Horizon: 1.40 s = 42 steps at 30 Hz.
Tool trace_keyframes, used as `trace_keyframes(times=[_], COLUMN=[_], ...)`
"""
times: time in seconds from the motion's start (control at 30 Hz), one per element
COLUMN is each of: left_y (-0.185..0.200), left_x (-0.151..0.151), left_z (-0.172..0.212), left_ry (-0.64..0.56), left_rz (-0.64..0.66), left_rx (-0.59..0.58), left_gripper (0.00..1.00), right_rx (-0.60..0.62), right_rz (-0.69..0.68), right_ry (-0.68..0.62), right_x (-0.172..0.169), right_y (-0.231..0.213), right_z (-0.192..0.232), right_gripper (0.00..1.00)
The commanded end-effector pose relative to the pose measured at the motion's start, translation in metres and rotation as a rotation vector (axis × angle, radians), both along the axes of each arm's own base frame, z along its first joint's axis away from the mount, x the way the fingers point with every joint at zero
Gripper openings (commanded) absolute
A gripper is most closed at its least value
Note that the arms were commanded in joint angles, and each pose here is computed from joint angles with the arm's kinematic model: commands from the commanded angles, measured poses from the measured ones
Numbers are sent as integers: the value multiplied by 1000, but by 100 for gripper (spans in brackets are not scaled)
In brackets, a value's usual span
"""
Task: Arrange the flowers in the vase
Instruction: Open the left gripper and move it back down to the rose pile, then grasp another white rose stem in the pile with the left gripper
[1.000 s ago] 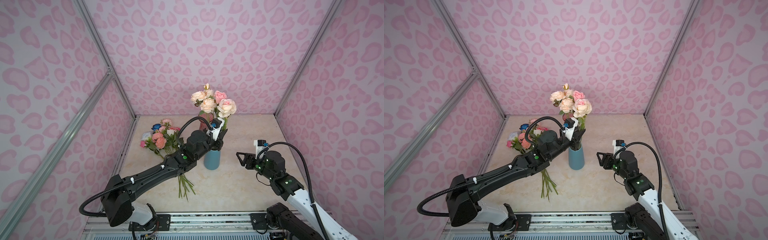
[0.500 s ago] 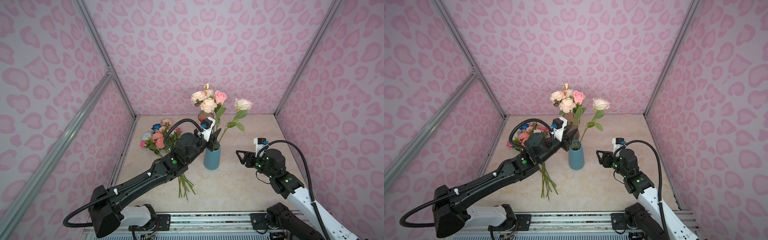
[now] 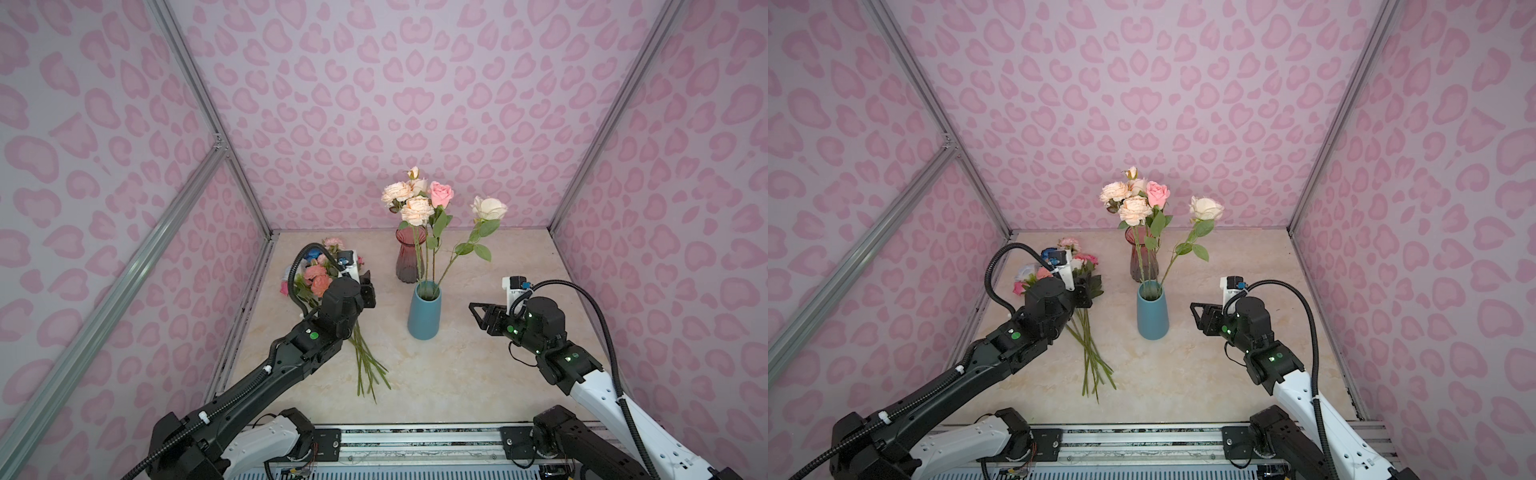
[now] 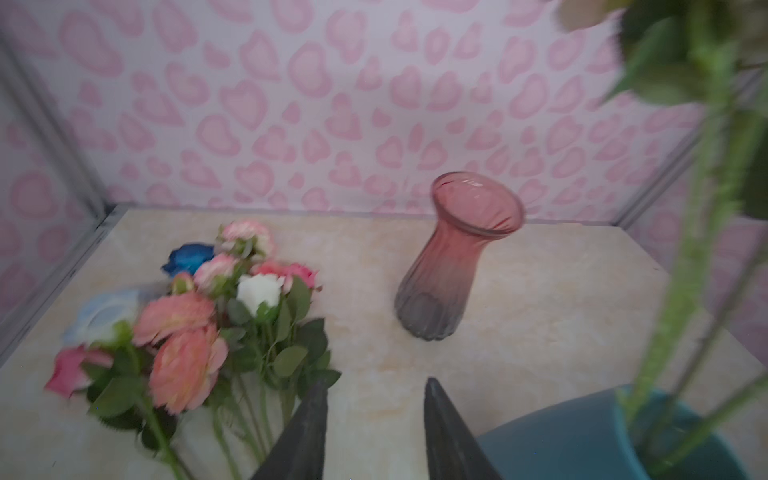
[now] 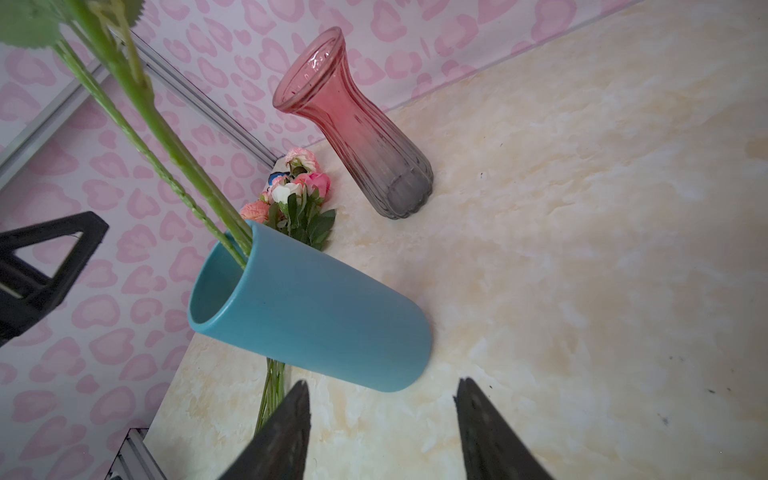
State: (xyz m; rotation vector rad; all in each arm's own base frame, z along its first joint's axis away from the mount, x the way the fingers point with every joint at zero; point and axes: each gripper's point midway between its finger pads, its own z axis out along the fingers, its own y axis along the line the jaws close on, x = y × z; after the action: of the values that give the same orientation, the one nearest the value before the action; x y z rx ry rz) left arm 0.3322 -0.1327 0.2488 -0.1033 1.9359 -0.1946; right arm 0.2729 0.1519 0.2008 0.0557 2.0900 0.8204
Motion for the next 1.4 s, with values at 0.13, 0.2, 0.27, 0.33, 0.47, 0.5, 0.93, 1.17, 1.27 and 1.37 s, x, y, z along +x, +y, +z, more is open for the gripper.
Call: trace_keyframes(times=[0.13, 0.2, 0.27, 0.33, 0.47, 0.5, 0.93, 1.17, 1.27, 1.37], left_y=[45, 37, 29, 25, 19, 18, 17, 8, 0, -7], left_x=[-14, -6, 4, 17, 35, 39, 47, 50, 51, 51], left_z=[-114, -127, -141, -155, -178, -183, -215, -193, -164, -128], left_ry=[370, 430, 489, 546, 623, 639, 715, 676, 623, 547], left_rz=[150, 119, 96, 98, 99, 105, 123, 89, 56, 18], left_rx=[-97, -55, -17, 27, 85, 92, 136, 86, 21, -47], left_gripper=[37, 37, 32, 29, 27, 27, 13, 3, 3, 3], right_rx=[18, 11, 9, 4, -19, -23, -48, -51, -49, -49], right_rz=[51, 54, 50, 51, 42, 41, 37, 36, 33, 31], right_ry=[38, 43, 46, 44, 36, 34, 42, 34, 29, 24], right_x=[-8, -8, -8, -7, -7, -7, -4, -3, -4, -3], right_y=[14, 15, 15, 15, 12, 11, 9, 9, 8, 8], right_z=[-22, -26, -28, -28, -30, -30, -39, -35, -31, -28], right_gripper=[39, 39, 39, 39, 40, 40, 42, 42, 42, 42])
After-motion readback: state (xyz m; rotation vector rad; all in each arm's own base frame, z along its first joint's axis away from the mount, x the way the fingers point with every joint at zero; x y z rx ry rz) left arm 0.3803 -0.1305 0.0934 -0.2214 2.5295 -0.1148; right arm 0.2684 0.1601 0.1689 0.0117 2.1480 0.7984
